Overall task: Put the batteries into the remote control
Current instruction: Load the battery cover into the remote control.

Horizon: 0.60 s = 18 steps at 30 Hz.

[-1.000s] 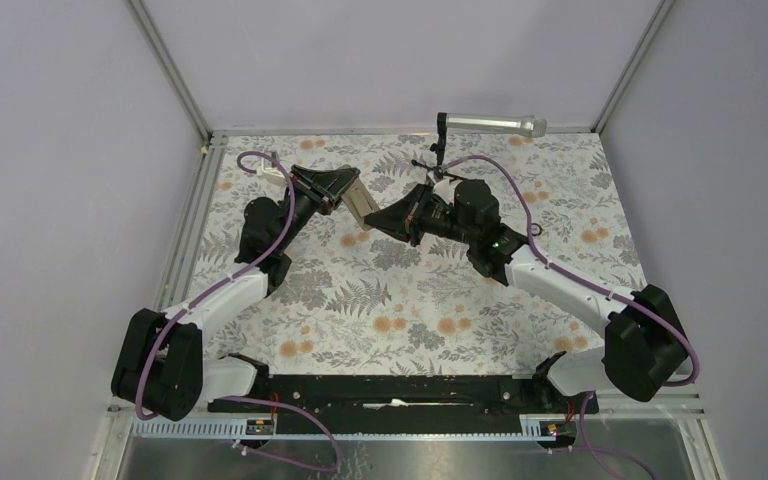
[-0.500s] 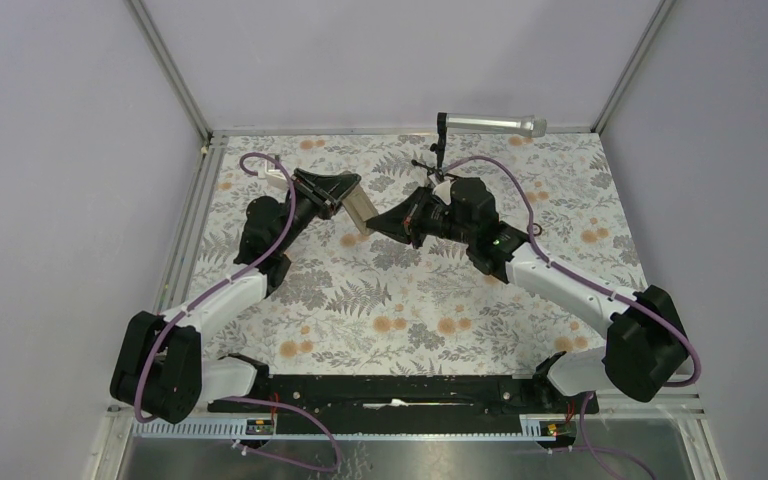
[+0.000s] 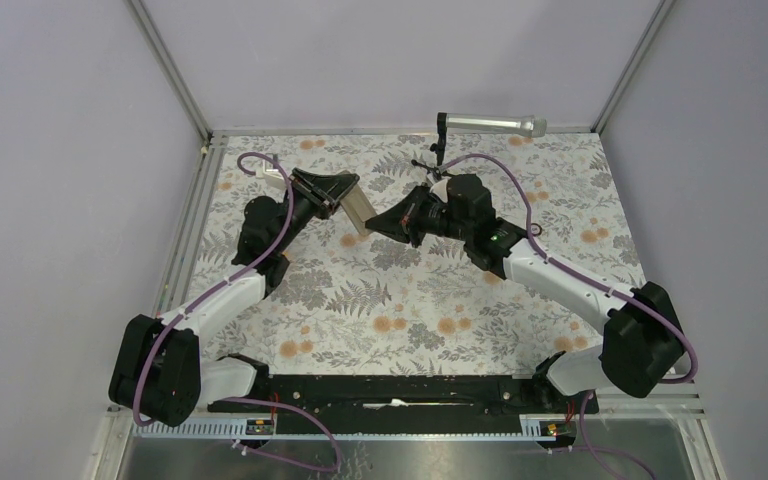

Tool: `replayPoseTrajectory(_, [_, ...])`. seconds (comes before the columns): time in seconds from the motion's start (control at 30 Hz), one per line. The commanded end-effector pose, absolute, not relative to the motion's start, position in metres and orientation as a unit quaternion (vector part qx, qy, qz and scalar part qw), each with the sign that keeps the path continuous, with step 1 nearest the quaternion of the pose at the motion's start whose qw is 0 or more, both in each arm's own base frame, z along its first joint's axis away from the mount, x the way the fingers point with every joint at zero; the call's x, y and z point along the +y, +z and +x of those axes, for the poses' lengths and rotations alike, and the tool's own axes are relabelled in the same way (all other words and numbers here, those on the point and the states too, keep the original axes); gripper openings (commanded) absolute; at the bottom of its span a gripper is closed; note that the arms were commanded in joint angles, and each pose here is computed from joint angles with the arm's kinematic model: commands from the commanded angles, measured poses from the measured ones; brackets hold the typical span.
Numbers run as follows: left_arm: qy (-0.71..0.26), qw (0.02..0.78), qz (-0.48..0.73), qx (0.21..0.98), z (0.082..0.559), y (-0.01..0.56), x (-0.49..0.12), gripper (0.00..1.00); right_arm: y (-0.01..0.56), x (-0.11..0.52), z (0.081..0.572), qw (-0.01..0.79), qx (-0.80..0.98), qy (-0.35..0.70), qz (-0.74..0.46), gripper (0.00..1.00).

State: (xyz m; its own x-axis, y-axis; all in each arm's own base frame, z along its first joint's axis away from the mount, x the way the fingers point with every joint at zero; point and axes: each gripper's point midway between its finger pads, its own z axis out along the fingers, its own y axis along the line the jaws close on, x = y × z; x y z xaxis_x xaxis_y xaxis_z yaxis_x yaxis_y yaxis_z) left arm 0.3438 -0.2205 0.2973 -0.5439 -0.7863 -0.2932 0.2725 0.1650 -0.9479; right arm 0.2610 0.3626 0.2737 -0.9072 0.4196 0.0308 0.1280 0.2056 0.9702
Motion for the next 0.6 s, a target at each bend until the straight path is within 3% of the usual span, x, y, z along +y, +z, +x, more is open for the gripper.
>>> replayPoseTrajectory(0.0, [-0.671,0.448,-0.148,0.572,0.323,0.354,-0.228,0.0,0.283,0.367,0.269,0.127,0.752,0.62,0.187,0.08])
replayPoseTrajectory(0.17, [-0.675,0.447,-0.147,0.568,0.321,0.357,-0.227,0.0,0.273,0.364,0.268,0.119,0.762,0.603,0.203,0.09])
replayPoseTrajectory(0.57, [-0.65,0.435,-0.184,0.595,0.334,0.342,-0.221,0.0,0.274,0.351,0.263,0.123,0.764,0.596,0.214,0.39])
